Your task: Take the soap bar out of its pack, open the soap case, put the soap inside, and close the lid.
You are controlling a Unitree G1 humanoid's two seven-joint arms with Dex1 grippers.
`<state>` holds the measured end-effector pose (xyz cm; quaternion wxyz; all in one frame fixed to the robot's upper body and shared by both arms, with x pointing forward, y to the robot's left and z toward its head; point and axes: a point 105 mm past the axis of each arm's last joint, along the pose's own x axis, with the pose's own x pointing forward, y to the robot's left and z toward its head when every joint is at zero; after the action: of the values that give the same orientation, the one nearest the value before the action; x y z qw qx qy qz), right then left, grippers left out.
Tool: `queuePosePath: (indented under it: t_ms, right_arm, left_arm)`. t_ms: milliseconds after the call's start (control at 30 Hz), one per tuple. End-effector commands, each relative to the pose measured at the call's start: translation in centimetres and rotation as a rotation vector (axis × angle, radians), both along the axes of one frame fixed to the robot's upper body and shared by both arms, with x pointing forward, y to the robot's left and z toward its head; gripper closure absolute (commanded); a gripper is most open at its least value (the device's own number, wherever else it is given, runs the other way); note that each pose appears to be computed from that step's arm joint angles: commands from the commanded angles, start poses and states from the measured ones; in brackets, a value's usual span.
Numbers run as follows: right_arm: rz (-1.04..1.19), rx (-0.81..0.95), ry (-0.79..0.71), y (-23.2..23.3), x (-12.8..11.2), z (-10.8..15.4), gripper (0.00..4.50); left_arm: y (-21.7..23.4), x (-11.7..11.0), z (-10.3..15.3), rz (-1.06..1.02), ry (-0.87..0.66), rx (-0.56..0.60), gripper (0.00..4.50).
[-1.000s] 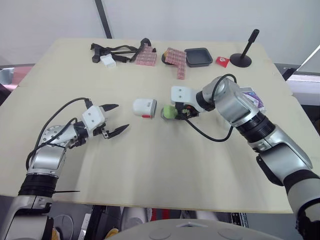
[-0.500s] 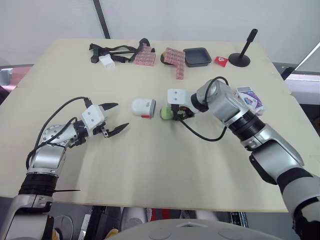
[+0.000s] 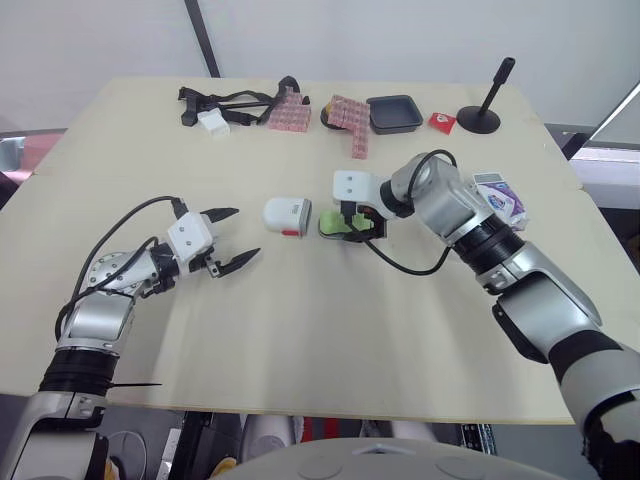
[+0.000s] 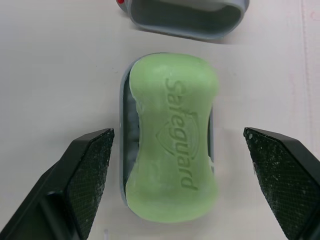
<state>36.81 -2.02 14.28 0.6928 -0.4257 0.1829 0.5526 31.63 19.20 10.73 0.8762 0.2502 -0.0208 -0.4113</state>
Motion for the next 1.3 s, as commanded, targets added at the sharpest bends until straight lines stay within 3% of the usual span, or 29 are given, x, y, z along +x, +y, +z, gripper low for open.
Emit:
queuePosePath:
  t_ms: [33, 267, 433, 567, 733, 1000, 1300]
  right_arm:
    - [0.056, 0.135, -0.067, 0.3, -1.1, 4.0, 0.02]
    - [0.124, 0.366, -0.061, -3.5, -7.6, 5.9, 0.02]
    - [0.025, 0.595, -0.07, -5.3, -9.8, 6.7, 0.02]
    - [-0.086, 0.722, -0.134, -6.7, -9.9, 7.0, 0.02]
    - [-0.168, 0.717, -0.103, -7.1, -9.1, 5.2, 0.02]
    - [-0.2, 0.673, -0.087, -6.9, -7.8, 3.5, 0.02]
    - [-0.201, 0.66, -0.085, -6.4, -8.3, 2.4, 0.02]
  left_arm:
    - [-0.1, -0.1, 1.1, -0.007, -0.042, -0.002, 0.0]
    - [-0.9, -0.3, 1.9, -0.07, -0.002, -0.049, 0.0]
    - [-1.0, -0.3, 2.8, -0.101, 0.038, -0.091, 0.0]
    - [-0.9, -0.5, 2.9, -0.124, 0.08, -0.104, 0.0]
    - [-0.8, -0.5, 2.3, -0.142, 0.138, -0.072, 0.0]
    - [-0.5, 2.7, 2.9, -0.161, 0.15, 0.038, 0.0]
    - [-2.2, 5.9, 2.8, -0.273, 0.134, 0.219, 0.0]
